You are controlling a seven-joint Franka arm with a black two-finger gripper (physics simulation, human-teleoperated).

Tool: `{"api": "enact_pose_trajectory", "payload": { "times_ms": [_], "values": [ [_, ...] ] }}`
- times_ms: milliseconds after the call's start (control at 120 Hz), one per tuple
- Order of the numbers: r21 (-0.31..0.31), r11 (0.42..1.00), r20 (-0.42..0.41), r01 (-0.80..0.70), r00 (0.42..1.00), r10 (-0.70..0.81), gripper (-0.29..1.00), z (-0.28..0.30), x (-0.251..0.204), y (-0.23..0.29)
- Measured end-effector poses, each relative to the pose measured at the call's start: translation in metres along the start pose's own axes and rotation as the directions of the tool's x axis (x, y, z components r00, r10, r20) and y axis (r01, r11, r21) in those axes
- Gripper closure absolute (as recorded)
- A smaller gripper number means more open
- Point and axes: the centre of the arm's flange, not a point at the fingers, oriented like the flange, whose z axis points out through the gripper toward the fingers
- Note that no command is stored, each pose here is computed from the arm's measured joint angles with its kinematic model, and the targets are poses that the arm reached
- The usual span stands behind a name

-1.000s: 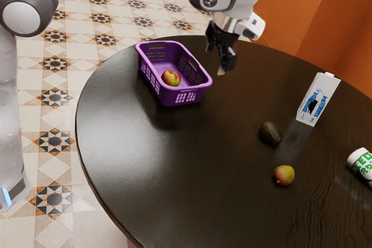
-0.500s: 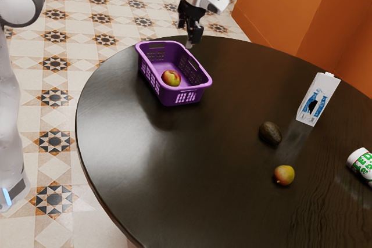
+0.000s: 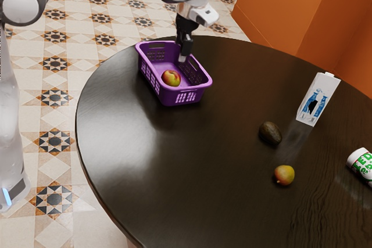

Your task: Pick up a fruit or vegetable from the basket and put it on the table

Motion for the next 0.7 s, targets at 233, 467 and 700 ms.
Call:
{"api": "enact_pose_trajectory", "payload": {
  "times_ms": [233, 467, 700],
  "values": [
    [-0.044, 0.999, -0.003, -0.001, 1.0, 0.001, 0.0, 0.029, 0.014, 0.0],
    [-0.091, 0.996, 0.013, 0.012, 1.0, -0.011, 0.0, 0.065, 0.014, -0.001],
    [-0.094, 0.996, 0.015, 0.012, 1.0, -0.011, 0.0, 0.075, 0.009, -0.009]
  ]
}}
